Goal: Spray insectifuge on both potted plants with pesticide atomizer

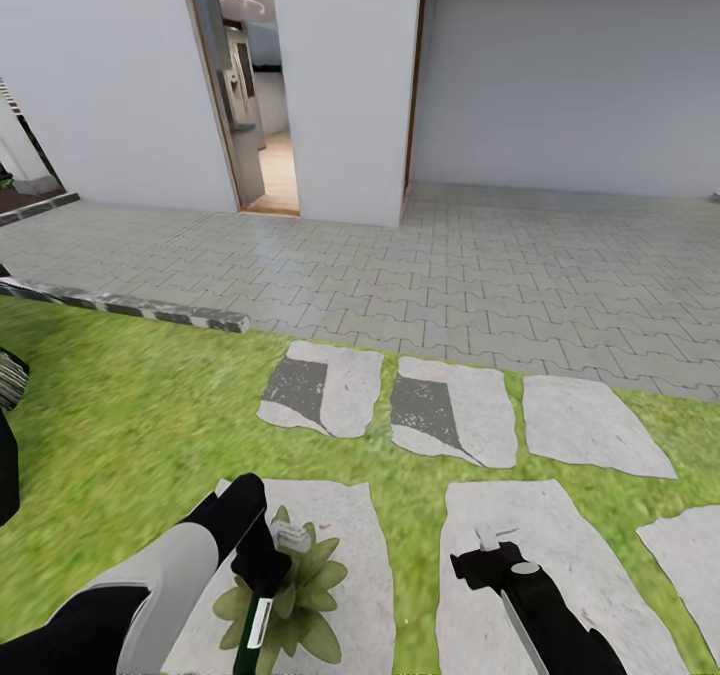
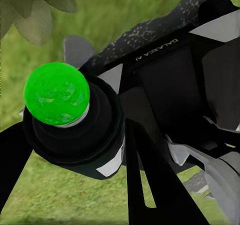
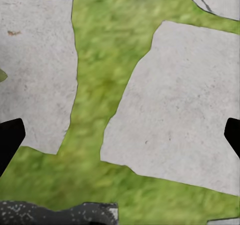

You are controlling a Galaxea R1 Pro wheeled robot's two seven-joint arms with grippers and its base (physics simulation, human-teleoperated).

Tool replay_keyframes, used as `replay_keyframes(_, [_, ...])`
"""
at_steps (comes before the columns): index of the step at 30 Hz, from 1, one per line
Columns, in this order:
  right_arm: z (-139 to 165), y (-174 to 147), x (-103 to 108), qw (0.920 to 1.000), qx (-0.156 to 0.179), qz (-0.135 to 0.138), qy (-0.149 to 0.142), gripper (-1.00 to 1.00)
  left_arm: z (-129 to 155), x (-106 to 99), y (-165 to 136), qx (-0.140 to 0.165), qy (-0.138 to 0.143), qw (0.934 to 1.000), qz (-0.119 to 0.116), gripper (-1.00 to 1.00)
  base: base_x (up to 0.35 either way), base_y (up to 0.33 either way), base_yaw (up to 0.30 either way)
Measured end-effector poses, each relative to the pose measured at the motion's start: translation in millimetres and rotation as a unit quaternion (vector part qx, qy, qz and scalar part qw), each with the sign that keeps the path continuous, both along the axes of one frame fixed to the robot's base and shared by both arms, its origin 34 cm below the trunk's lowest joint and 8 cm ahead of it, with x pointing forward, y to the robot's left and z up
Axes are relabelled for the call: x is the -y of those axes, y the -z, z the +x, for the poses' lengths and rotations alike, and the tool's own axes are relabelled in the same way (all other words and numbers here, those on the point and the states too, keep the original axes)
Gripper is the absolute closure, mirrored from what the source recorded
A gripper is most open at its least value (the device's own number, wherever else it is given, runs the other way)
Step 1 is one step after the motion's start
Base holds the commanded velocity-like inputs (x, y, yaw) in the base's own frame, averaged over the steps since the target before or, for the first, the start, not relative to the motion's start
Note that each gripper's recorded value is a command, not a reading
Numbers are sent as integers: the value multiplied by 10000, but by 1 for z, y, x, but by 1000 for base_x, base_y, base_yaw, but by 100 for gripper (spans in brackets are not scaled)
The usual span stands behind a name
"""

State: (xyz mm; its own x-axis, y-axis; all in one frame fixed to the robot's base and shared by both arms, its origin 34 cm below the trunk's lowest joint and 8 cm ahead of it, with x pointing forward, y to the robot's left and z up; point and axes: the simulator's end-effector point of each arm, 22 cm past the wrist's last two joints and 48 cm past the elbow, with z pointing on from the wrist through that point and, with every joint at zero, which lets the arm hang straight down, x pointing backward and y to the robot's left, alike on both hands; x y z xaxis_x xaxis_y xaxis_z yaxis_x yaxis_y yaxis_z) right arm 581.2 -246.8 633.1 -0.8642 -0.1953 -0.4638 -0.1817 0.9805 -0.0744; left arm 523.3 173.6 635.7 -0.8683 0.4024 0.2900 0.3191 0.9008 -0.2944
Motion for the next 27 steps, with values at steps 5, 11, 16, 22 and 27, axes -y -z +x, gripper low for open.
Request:
replay_keyframes(5, [-2, 3, 0, 10000, -34, 1, -6, -100, -1, -2, 3, -25, 20, 10000, 22, 100, 0, 0, 0])
replay_keyframes(11, [-4, 6, 0, 10000, -67, -1, -2, -100, -5, -3, 6, -72, 24, 10000, 31, 100, 0, 0, 0])
replay_keyframes(16, [-3, 7, 0, 10000, -68, 2, -5, -100, -5, -2, 8, -74, 21, 10000, 26, 100, 0, 0, 0])
replay_keyframes(22, [-3, 16, 0, 10000, -67, 2, -5, -100, -3, -2, 16, -61, 25, 10000, 25, 100, 0, 0, 0])
replay_keyframes(27, [-4, 25, 0, 10000, -99, 1, -4, -100, -1, -1, 24, -59, 29, 10000, 23, 100, 0, 0, 0])
